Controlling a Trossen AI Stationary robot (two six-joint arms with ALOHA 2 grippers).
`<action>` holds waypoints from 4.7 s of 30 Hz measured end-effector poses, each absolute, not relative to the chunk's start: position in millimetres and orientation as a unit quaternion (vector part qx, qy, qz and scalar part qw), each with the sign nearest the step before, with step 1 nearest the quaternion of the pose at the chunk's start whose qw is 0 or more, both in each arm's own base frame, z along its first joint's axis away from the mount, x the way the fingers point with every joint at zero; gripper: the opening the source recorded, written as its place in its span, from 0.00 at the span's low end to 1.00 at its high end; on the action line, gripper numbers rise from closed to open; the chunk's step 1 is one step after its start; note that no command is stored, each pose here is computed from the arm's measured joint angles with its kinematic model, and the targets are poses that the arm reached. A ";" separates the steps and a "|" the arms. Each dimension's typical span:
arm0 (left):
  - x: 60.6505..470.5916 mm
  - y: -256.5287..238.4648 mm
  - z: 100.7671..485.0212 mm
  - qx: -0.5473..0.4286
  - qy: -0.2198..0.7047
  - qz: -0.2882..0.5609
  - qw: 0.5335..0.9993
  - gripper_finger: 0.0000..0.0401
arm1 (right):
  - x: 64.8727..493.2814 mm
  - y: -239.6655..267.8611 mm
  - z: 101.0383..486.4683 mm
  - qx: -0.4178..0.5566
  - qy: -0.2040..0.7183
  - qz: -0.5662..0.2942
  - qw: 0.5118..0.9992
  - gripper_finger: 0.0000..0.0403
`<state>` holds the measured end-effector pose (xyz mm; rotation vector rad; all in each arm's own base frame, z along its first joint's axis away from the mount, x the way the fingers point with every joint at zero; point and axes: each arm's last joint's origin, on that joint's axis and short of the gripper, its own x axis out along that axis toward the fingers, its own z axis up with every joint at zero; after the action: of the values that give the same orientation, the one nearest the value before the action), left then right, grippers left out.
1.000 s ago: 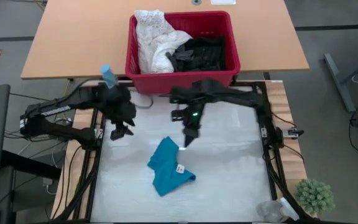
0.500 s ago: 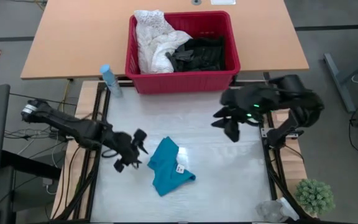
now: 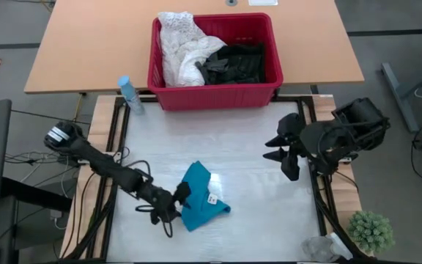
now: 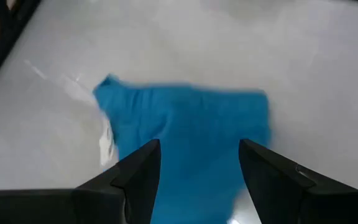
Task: Fold laundry
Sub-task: Fold the blue shorts
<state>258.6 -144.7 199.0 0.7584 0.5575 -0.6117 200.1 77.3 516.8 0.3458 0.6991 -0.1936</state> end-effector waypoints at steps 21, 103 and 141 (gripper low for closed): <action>247.1 -209.0 156.1 0.395 0.271 -0.274 0.834 0.52 | 222.7 107.4 499.8 0.145 0.370 -0.089 0.913 0.49; 327.2 -161.4 174.6 0.305 0.489 -0.014 0.817 0.02 | 297.9 129.9 116.2 0.211 0.283 -0.323 0.878 0.65; 300.7 -118.8 270.6 0.064 0.399 0.093 0.910 0.00 | 333.0 153.0 246.3 0.292 0.342 -0.147 0.881 0.08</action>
<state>300.7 -118.8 270.6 0.1327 0.8227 0.1922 333.0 153.0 246.3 0.6076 0.7122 -0.3061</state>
